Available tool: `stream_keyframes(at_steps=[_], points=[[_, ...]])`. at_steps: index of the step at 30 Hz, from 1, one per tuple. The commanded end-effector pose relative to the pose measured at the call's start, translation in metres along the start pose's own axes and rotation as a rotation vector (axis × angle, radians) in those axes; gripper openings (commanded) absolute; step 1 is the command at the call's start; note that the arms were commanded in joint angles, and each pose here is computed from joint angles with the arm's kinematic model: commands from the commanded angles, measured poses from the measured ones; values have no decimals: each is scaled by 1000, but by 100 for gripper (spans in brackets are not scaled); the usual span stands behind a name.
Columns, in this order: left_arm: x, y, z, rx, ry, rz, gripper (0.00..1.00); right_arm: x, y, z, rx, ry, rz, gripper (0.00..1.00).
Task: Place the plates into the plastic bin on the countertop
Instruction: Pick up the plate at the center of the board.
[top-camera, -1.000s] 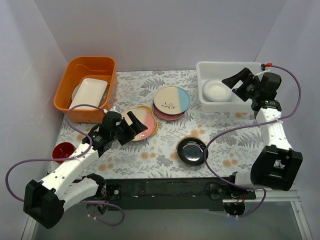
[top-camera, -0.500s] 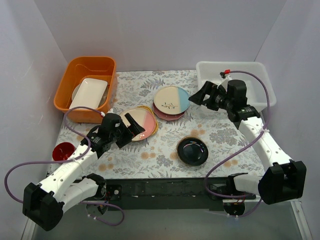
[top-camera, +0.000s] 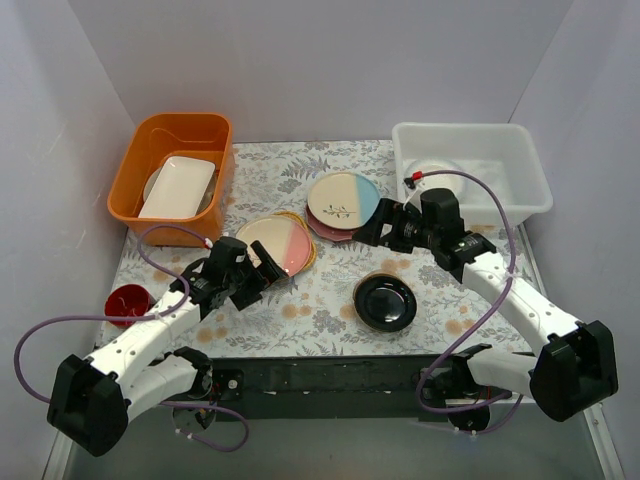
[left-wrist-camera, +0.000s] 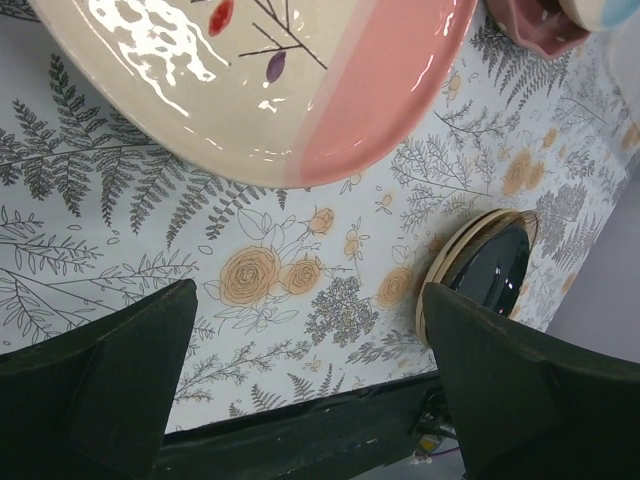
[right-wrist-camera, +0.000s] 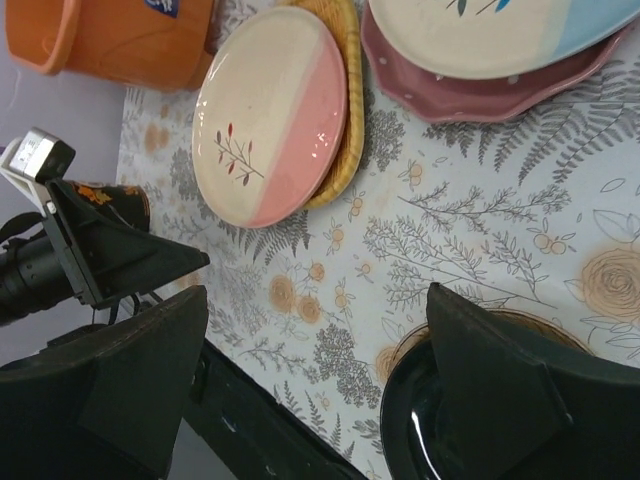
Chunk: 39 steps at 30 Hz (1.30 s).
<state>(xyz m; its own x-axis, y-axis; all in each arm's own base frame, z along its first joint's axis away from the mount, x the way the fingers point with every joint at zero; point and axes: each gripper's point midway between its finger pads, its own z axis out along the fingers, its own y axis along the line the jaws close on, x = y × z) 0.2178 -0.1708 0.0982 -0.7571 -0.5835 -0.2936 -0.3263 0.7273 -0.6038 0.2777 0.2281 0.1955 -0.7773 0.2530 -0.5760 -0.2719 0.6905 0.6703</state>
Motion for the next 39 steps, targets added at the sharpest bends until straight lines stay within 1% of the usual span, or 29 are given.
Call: stream_keyframes(at_steps=[1,7,8,11,13,18,20,22,28,32,33,35,36,39], points=[[0,5,1,-17,-9,-30,94,1,19,6,-58,-16,-19,96],[0,11,7,-45,-11,-48,91,19,26,17,-78,30,-21,95],[-5,13,8,-62,-36,-49,91,22,28,18,-82,36,-20,95],[-10,15,10,-71,-55,-53,91,24,26,19,-79,42,-23,95],[-13,16,13,-73,-61,-51,88,26,23,18,-65,46,-20,95],[-22,26,18,-85,-67,-72,83,29,21,18,-64,48,-11,95],[-20,29,21,-73,-37,-89,80,31,19,20,-63,54,-9,95],[-21,31,23,-70,-33,-89,78,33,18,21,-62,59,-4,95],[-31,33,28,-64,-49,-114,72,36,15,25,-60,71,1,95],[-37,35,32,-56,-63,-130,65,39,12,28,-55,80,4,95],[-36,35,35,-59,-55,-132,61,39,12,28,-55,80,3,95],[-36,39,37,-69,-51,-136,58,40,10,28,-51,82,3,95],[-35,41,40,-70,-47,-139,54,40,10,29,-50,83,3,95],[-34,45,45,-71,-44,-151,48,44,6,30,-45,92,8,95]])
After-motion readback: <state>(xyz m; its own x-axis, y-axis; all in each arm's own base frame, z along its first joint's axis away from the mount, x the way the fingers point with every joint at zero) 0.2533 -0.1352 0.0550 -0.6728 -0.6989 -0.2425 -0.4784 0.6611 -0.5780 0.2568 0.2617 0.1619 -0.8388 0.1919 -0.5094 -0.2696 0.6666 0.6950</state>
